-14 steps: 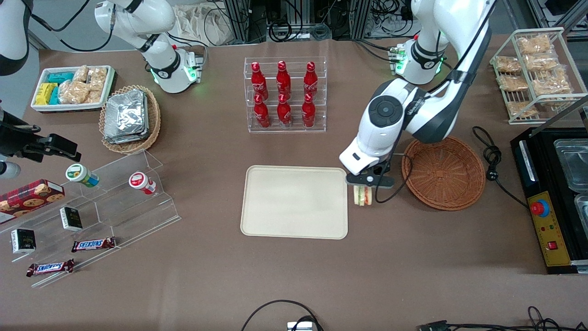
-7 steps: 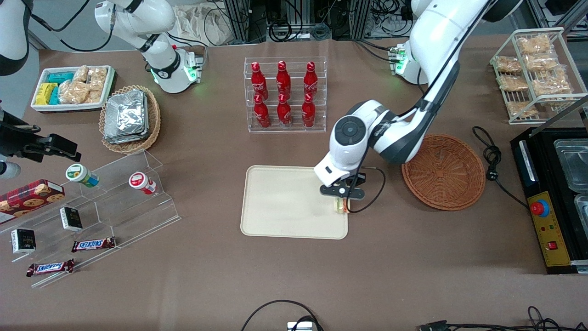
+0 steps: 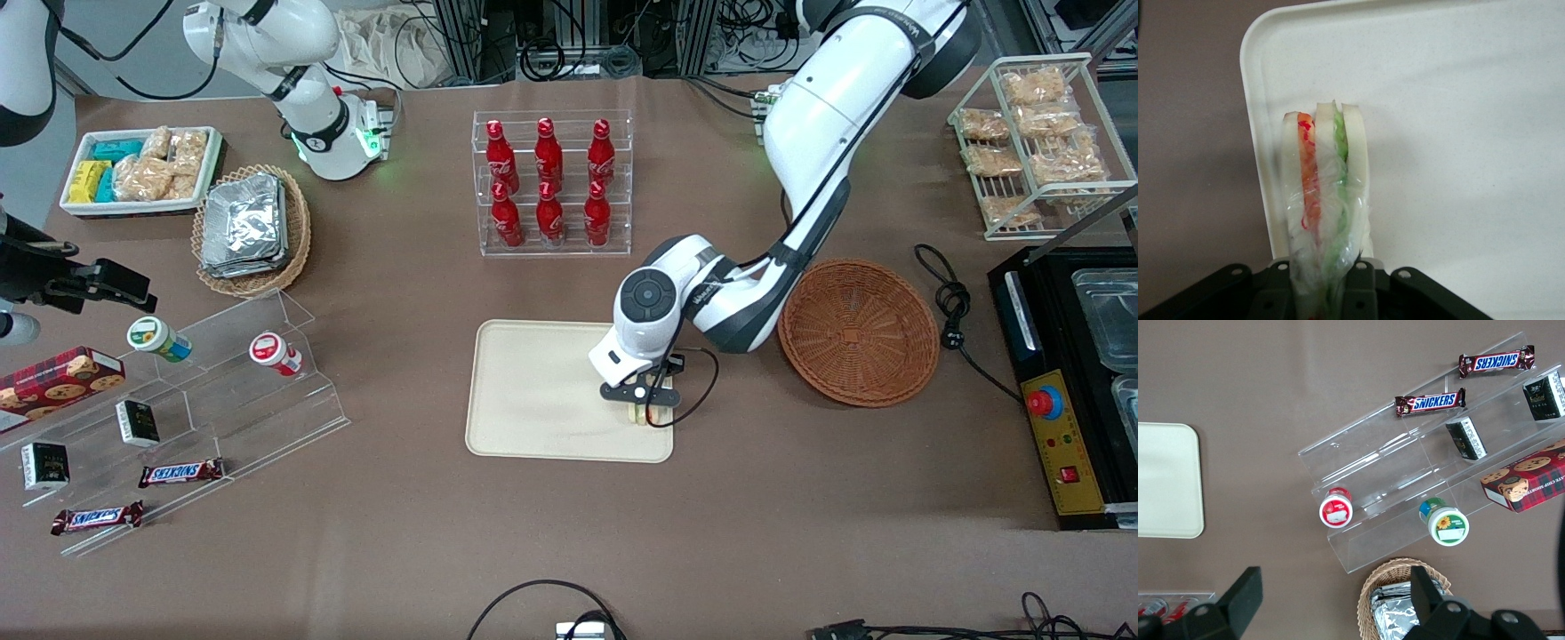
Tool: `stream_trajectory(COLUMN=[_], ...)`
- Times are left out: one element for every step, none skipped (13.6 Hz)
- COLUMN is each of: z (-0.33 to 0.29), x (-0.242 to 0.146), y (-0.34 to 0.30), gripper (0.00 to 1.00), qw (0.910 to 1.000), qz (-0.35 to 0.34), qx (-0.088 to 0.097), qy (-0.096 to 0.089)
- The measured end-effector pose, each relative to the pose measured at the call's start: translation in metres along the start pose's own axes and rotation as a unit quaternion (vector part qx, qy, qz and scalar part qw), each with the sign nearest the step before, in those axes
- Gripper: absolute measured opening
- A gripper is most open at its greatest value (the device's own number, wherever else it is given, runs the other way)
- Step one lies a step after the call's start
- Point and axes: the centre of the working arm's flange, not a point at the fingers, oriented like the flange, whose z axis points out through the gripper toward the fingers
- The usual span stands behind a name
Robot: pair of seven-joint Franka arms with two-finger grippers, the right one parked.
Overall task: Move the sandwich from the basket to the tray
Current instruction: 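Lower the sandwich onto the beige tray and open the left gripper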
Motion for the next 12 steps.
stream_trajectory(z=[0.002,0.003,0.005,0.005,0.005,0.005,0.006,0.007,0.008,0.008,0.008,0.008], x=[0.002,0.002,0.002,0.002,0.002,0.003,0.003,0.003,0.002,0.0,-0.003,-0.004], y=[0.0,0.0,0.0,0.0,0.0,0.0,0.001,0.001,0.004,0.011,0.018,0.022], gripper=[0.2,0.2,0.2,0.2,0.19,0.17,0.17,0.25,0.36,0.47,0.59,0.67], qw=[1.0,1.0,1.0,1.0,1.0,1.0,1.0,1.0,1.0,0.9999,0.9998,0.9998], qz=[-0.001,-0.001,-0.001,-0.002,-0.002,-0.003,-0.003,-0.003,0.002,0.008,0.006,0.0], qx=[-0.001,-0.001,-0.001,-0.001,-0.001,-0.002,-0.002,-0.002,-0.001,0.001,0.004,0.006], qy=[0.0,-0.001,-0.002,-0.002,-0.002,-0.002,-0.002,-0.003,0.0,0.008,0.017,0.022])
